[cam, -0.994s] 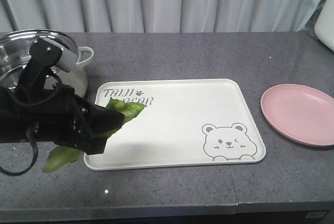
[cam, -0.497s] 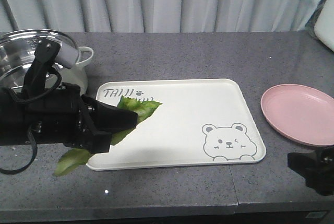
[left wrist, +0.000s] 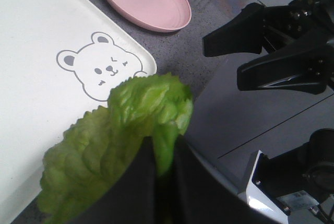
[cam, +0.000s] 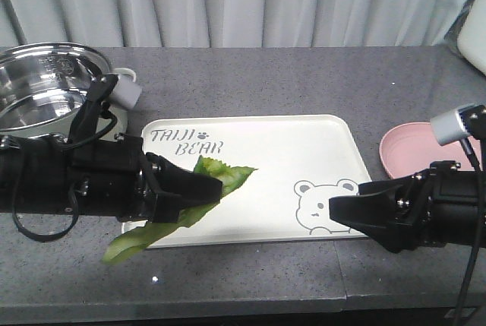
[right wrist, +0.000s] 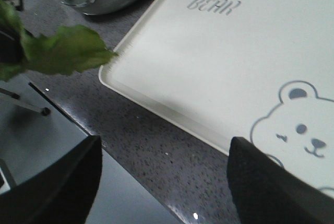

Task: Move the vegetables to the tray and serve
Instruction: 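Move the right gripper to the leaf and grasp it from the left gripper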

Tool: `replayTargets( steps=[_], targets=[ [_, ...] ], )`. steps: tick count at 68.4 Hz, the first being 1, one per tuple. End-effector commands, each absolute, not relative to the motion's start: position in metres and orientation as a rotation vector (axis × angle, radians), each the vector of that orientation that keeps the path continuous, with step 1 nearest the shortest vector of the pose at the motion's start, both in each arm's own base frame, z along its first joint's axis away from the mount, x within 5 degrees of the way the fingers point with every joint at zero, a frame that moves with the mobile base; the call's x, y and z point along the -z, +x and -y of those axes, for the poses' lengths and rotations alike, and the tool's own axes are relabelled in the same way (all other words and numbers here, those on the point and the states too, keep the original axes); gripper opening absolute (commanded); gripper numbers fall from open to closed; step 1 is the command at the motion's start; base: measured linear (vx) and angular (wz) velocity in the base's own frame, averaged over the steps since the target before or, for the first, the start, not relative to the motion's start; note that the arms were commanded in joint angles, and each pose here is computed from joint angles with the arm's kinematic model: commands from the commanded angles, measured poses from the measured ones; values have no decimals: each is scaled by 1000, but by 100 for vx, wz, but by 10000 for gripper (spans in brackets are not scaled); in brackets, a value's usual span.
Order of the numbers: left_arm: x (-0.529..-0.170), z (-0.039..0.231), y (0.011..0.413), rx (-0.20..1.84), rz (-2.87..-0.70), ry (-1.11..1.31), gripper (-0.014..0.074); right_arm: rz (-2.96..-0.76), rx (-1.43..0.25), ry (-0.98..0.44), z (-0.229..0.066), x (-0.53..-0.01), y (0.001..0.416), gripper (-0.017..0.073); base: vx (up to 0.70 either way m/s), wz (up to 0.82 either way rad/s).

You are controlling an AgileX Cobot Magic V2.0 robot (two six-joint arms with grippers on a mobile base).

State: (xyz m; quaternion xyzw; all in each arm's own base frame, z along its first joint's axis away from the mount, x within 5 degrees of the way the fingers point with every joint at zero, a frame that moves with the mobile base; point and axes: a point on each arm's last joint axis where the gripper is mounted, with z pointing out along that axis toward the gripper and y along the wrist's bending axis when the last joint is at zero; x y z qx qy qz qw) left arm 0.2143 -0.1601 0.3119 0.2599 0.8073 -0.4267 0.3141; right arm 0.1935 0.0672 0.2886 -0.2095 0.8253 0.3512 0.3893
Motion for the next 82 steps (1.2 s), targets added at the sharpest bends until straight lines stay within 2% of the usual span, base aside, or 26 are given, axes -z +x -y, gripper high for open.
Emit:
replayTargets(
  steps=[1, 13, 48, 67, 82],
  targets=[
    [-329, 163, 211, 1196, -2059, 660, -7, -1950, -1000, -540, -74, -306, 200, 486, 0, 0],
    [-329, 163, 211, 1196, -2059, 660, -7, -1849, -1148, -549, -80, -306, 207, 486, 0, 0],
    [-329, 162, 211, 1193, -2059, 658, -6, -1816, -1356, -475, -84, -294, 224, 486, 0, 0],
    [-329, 163, 211, 1194, -2060, 661, -6, -1862, -1360, -570, -128, -298, 235, 486, 0, 0],
    [-329, 163, 211, 1194, -2060, 663, -6, -1851, -1445, -539, -137, -302, 247, 486, 0, 0]
  ],
)
